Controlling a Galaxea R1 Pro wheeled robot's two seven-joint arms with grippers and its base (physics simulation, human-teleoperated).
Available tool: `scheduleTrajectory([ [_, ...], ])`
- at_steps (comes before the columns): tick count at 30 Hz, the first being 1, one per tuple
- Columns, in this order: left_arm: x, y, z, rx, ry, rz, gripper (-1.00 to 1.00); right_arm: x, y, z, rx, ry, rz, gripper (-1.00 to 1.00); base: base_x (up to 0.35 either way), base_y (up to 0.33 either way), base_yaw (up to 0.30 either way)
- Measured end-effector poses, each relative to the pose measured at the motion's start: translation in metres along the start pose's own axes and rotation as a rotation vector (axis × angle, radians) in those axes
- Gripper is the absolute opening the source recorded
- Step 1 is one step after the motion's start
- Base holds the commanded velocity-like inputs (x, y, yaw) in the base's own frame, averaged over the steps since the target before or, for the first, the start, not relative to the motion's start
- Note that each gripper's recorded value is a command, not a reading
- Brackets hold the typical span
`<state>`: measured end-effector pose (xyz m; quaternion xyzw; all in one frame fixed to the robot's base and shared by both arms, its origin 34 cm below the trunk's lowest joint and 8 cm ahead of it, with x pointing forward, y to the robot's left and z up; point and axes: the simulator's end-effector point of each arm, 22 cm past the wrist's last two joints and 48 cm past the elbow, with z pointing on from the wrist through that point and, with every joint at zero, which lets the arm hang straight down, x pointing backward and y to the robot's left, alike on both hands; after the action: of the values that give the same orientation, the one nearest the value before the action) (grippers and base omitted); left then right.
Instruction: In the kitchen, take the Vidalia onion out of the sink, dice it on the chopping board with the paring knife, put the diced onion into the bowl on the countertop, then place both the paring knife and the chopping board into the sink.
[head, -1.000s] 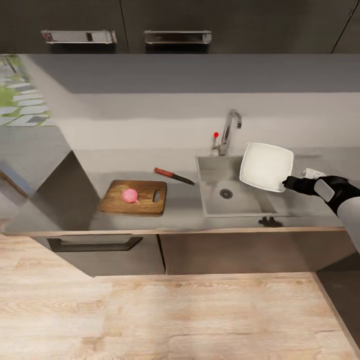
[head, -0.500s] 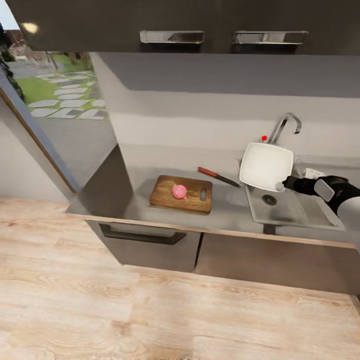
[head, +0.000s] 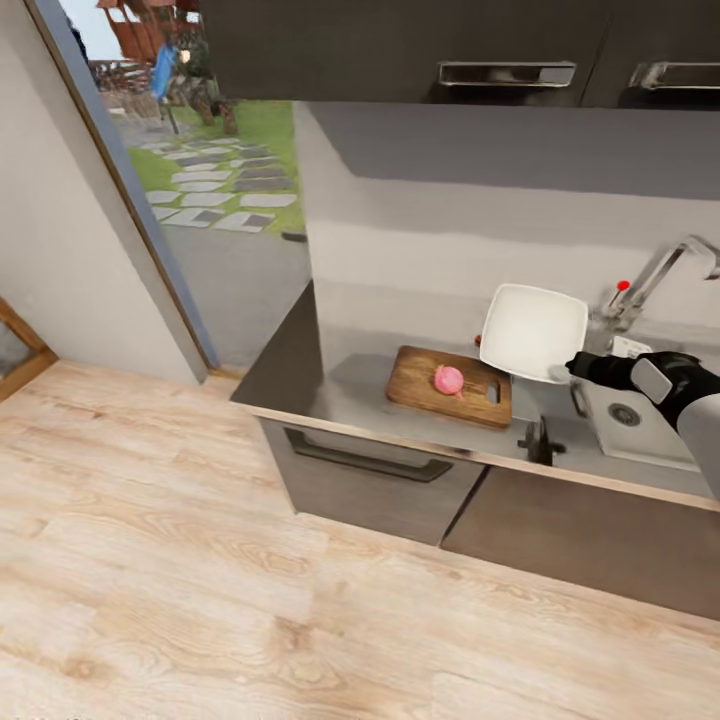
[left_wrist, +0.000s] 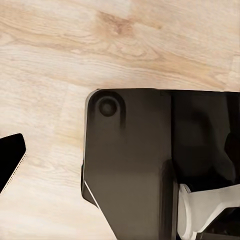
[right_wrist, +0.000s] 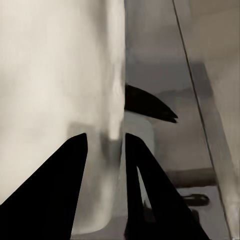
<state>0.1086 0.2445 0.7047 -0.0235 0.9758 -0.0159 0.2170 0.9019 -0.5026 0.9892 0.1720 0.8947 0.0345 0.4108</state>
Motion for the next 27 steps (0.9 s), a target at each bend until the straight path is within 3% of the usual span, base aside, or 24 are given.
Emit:
scheduleTrajectory([
  [10, 0.0001, 0.0001, -0.0001, 0.0, 0.0, 0.0, 1.0, -0.0012, 0.0013, -0.0016, -0.018, 0.003, 0.001, -1.0, 0.016, 0.299, 0.008],
  [19, 0.0001, -0.0001, -0.0001, 0.0, 0.0, 0.0, 1.0, -0.0017, 0.0016, -0.0021, -0.019, 0.003, 0.002, -1.0, 0.139, 0.289, 0.0],
  [27, 0.0007, -0.0001, -0.0003, 0.001, 0.002, 0.0, 1.0, -0.0016, 0.0016, -0.0017, -0.018, 0.004, 0.002, -1.0, 0.039, 0.051, 0.0],
])
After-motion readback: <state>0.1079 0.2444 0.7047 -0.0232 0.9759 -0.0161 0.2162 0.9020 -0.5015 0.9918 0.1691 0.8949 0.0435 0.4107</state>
